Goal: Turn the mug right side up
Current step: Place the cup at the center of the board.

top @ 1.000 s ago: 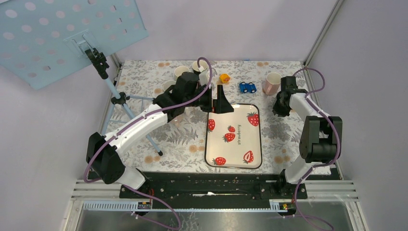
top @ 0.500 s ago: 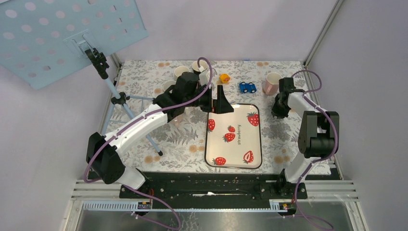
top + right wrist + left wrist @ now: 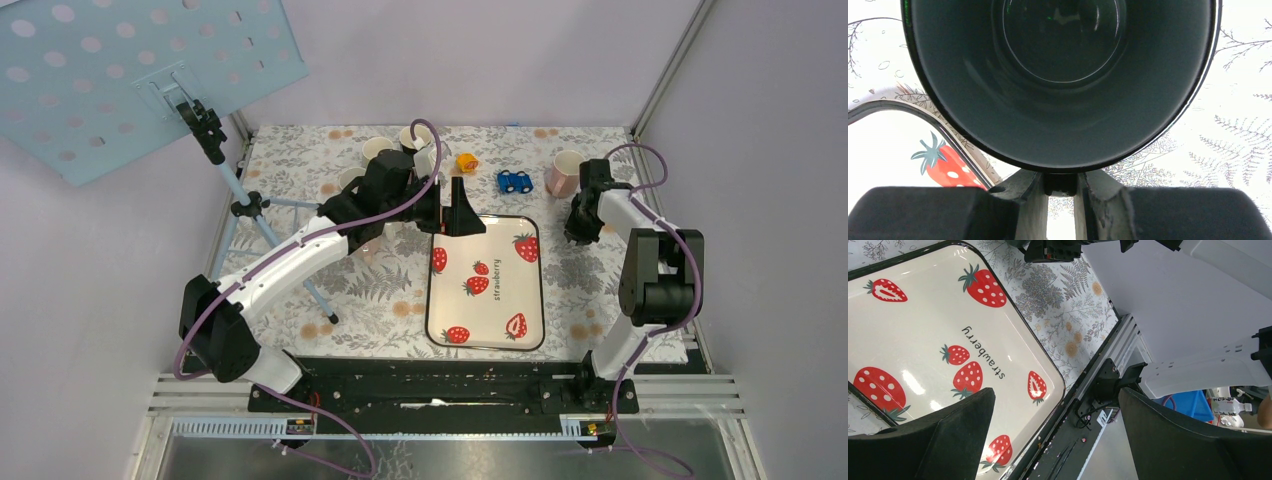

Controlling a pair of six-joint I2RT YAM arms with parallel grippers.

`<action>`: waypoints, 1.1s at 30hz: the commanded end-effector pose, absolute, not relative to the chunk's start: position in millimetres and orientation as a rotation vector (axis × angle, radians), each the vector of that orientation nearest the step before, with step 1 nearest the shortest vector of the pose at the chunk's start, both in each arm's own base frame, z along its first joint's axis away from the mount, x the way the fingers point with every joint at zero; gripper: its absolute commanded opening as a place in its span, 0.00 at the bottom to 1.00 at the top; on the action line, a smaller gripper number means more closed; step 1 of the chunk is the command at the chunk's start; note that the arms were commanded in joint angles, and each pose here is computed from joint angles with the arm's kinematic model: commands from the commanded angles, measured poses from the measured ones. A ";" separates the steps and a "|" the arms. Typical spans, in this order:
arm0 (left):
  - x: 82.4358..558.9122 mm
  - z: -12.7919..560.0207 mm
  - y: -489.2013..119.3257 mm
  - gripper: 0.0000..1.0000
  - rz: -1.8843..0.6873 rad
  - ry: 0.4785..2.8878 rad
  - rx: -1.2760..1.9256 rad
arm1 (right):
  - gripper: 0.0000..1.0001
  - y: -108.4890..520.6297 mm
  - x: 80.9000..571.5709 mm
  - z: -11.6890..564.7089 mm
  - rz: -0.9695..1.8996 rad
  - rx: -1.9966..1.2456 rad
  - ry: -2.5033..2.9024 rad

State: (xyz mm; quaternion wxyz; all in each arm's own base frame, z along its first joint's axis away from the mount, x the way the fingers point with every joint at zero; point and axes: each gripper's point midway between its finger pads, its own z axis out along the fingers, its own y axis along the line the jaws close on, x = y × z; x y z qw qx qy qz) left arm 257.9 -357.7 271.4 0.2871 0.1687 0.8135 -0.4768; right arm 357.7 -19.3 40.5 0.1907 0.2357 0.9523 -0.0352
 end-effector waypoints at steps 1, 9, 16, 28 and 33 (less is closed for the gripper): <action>258.8 293.2 -359.9 0.99 -1.297 2.091 0.480 | 0.12 -27.1 382.8 60.9 -0.117 0.643 2.594; 259.6 293.3 -359.9 0.99 -1.296 2.091 0.478 | 0.20 -26.6 382.7 56.1 -0.119 0.642 2.611; 260.1 293.1 -359.7 0.99 -1.291 2.093 0.475 | 0.29 -25.5 382.0 54.9 -0.112 0.641 2.616; 261.7 293.9 -357.6 0.99 -1.276 2.095 0.462 | 0.76 -22.5 380.7 72.1 -0.080 0.636 2.589; 264.4 296.2 -354.9 0.99 -1.269 2.090 0.454 | 0.99 -23.2 376.0 82.3 -0.080 0.646 2.561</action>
